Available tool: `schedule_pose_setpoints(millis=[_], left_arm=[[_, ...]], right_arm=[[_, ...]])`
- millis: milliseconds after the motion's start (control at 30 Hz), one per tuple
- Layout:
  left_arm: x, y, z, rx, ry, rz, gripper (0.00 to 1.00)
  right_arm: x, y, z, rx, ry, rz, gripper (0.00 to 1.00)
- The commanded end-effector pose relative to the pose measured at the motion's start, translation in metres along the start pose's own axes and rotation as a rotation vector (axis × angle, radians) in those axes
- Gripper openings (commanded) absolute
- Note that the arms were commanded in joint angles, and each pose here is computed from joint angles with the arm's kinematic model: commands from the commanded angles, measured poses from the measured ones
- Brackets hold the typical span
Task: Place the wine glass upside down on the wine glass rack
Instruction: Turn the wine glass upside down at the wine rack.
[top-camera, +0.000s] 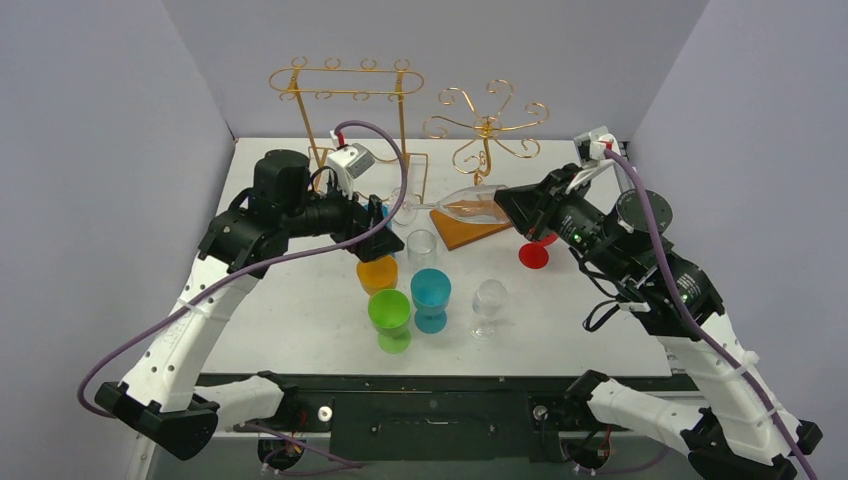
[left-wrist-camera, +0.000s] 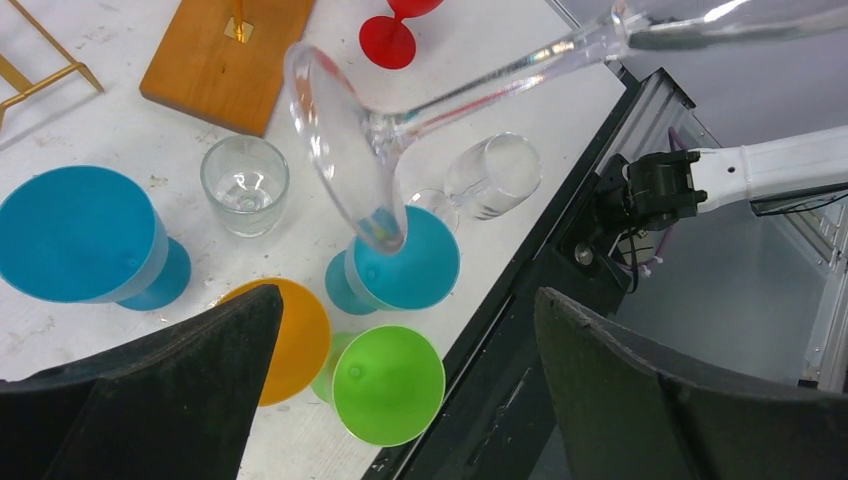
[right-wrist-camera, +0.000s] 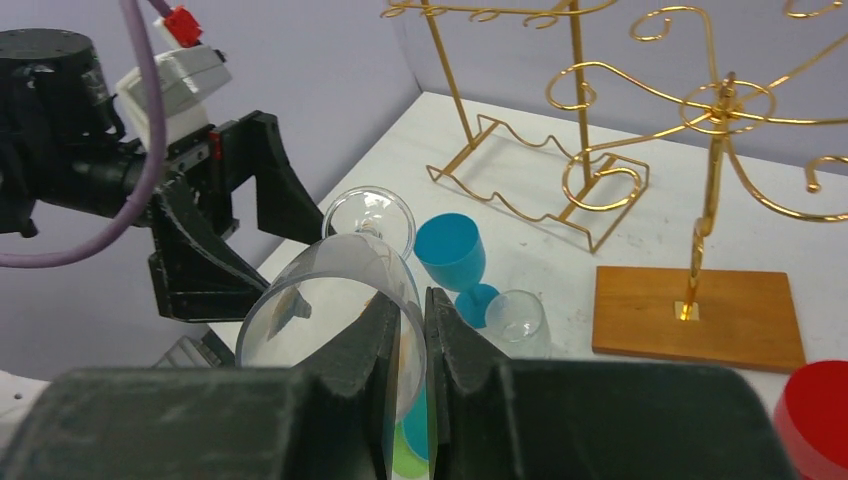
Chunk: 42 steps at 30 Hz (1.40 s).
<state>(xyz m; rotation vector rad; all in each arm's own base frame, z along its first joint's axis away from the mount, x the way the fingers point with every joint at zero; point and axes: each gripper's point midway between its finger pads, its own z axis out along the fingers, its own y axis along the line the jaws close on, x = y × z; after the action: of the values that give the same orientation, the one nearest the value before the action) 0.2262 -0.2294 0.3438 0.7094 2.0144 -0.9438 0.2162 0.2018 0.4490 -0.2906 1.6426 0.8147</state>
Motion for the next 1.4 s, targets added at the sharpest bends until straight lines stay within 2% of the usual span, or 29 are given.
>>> schedule_pose_setpoints(millis=[0, 167, 367, 500, 567, 633, 800, 867, 933, 1133, 1367], left_arm=[[-0.029, -0.015, -0.002, 0.062, -0.082, 0.042, 0.91], [-0.036, -0.017, 0.0, 0.089, -0.099, 0.049, 0.65], [-0.046, -0.015, -0.004, 0.106, -0.132, 0.058, 0.39], [-0.049, -0.018, -0.004, 0.141, -0.132, 0.065, 0.08], [-0.051, -0.015, -0.004, 0.127, -0.141, 0.081, 0.0], [-0.057, -0.012, -0.006, 0.103, -0.154, 0.106, 0.0], [-0.082, 0.0, -0.014, 0.018, -0.212, 0.235, 0.0], [-0.094, 0.004, -0.021, -0.027, -0.241, 0.369, 0.0], [-0.105, 0.008, -0.028, -0.075, -0.269, 0.505, 0.0], [-0.124, 0.016, -0.043, -0.204, -0.316, 0.901, 0.0], [-0.134, 0.002, -0.051, -0.248, -0.366, 1.175, 0.0]], right_arm=[[-0.026, 0.032, 0.009, -0.136, -0.111, 0.036, 0.0], [-0.018, 0.037, 0.012, -0.162, -0.108, 0.044, 0.0], [-0.013, 0.04, 0.012, -0.187, -0.108, 0.057, 0.0], [-0.009, 0.039, 0.014, -0.19, -0.103, 0.058, 0.0], [-0.005, 0.039, 0.014, -0.188, -0.095, 0.055, 0.0], [0.0, 0.037, 0.014, -0.186, -0.078, 0.05, 0.03], [0.02, 0.028, 0.007, -0.164, -0.014, 0.009, 0.42], [0.026, 0.02, -0.001, -0.133, 0.011, -0.022, 0.53], [0.027, 0.009, -0.01, -0.101, 0.029, -0.057, 0.61], [0.019, -0.006, -0.031, -0.091, 0.08, -0.127, 0.69], [0.011, 0.013, -0.019, -0.2, 0.111, -0.16, 0.7]])
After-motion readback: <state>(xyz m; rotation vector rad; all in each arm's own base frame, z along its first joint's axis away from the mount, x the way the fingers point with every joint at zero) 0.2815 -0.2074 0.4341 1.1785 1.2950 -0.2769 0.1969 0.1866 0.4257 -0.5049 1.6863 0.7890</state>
